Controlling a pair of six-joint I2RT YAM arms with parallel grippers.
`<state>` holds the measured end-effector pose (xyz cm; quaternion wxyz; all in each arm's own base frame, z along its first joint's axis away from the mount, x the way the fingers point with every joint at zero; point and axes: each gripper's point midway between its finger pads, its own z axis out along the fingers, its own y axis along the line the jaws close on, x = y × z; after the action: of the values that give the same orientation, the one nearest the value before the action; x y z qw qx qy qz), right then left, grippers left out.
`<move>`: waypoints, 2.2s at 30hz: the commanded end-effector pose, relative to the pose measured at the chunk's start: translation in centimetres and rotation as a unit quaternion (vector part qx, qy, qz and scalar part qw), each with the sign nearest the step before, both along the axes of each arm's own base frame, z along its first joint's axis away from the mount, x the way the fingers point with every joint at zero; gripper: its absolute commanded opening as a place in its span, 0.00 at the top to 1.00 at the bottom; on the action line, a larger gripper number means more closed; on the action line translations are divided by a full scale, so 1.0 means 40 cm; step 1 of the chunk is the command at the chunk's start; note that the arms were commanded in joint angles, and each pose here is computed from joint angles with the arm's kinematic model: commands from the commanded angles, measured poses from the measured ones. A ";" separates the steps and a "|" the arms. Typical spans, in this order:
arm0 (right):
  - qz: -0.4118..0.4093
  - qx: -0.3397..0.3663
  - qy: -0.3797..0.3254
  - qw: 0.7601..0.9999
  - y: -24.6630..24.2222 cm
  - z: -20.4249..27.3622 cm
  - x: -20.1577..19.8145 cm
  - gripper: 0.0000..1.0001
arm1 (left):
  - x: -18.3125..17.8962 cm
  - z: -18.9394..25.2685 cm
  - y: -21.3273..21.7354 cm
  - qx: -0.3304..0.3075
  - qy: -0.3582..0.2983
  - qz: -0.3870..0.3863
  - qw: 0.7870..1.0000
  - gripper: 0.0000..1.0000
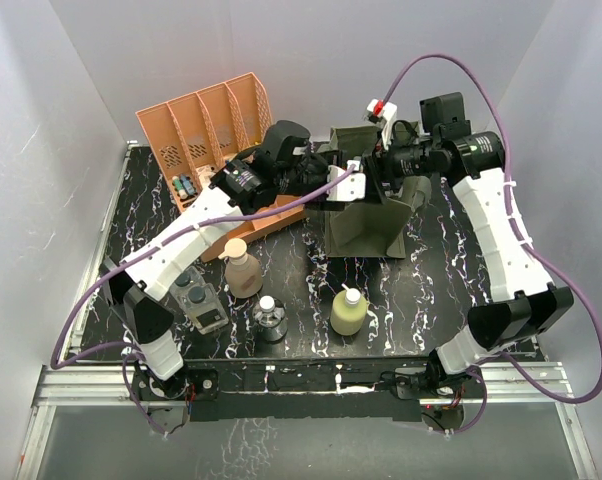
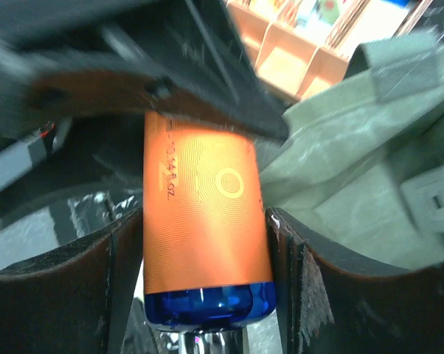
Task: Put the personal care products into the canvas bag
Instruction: Adjust the care product in the canvas bag.
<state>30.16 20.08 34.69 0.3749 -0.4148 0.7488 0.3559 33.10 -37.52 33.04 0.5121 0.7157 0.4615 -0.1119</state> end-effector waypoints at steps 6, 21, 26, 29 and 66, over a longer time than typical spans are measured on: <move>-0.039 0.065 -0.133 0.988 0.009 0.198 0.022 0.04 | 0.002 0.161 0.037 -0.150 0.047 0.061 0.986 1.00; -0.088 0.145 -0.086 0.982 -0.061 0.250 0.068 0.06 | 0.016 0.230 0.122 -0.215 0.077 0.057 0.972 1.00; -0.053 0.170 -0.063 0.982 -0.048 0.240 0.056 0.13 | 0.001 0.238 0.125 -0.220 0.079 0.043 0.971 1.00; -0.043 0.182 -0.056 0.981 -0.039 0.240 0.061 0.14 | -0.006 0.238 0.120 -0.220 0.083 0.032 0.972 1.00; -0.018 0.209 -0.023 0.977 -0.001 0.236 0.074 0.53 | -0.023 0.228 0.098 -0.223 0.110 0.004 0.969 1.00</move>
<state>33.02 19.66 43.29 0.4645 -0.3065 0.6726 0.4878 33.87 -33.99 36.03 0.5417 0.5650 0.5525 -0.2865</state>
